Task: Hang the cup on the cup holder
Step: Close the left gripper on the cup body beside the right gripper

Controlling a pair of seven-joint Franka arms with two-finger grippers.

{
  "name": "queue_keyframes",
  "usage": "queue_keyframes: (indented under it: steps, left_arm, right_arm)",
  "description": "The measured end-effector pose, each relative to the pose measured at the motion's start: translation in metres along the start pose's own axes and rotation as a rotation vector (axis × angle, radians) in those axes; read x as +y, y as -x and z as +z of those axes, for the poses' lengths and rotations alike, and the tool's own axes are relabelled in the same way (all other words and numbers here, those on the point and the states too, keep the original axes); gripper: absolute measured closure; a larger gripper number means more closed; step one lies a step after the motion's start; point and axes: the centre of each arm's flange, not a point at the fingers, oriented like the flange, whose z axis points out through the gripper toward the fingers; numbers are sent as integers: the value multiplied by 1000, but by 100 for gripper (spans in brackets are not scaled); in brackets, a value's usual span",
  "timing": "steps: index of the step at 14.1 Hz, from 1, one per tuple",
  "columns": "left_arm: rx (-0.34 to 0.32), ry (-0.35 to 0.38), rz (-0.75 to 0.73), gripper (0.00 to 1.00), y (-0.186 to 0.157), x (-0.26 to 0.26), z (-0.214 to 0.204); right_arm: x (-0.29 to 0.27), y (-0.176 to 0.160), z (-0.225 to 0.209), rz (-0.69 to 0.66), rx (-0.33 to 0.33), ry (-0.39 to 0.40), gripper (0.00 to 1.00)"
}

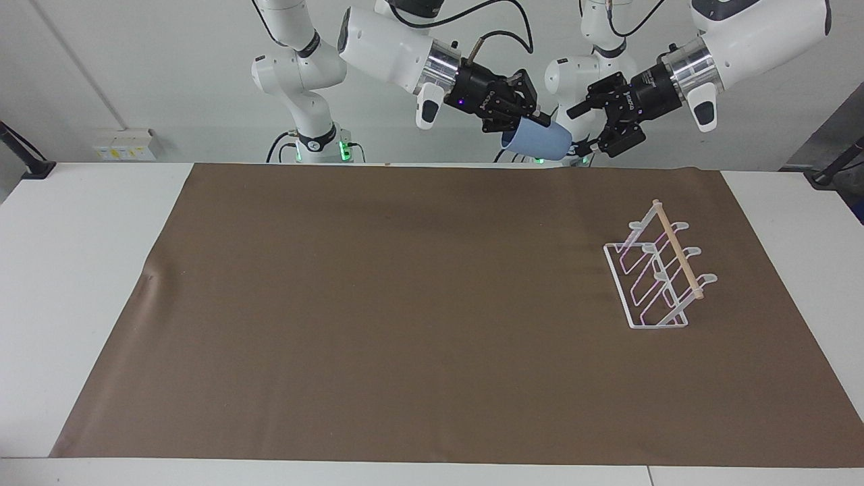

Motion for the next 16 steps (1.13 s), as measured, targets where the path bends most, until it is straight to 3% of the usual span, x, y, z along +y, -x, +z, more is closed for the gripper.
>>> queue_keyframes:
  steps: [5, 9, 16]
  left_arm:
    - [4, 50, -10, 0, -4, 1, 7]
    - [24, 181, -35, 0, -16, 7, 22]
    - [40, 218, 2, 0, -20, 8, 21]
  right_arm:
    - [10, -24, 23, -11, 28, 19, 95]
    - [16, -29, 39, -25, 26, 35, 95]
    - [12, -30, 37, -58, 28, 30, 95]
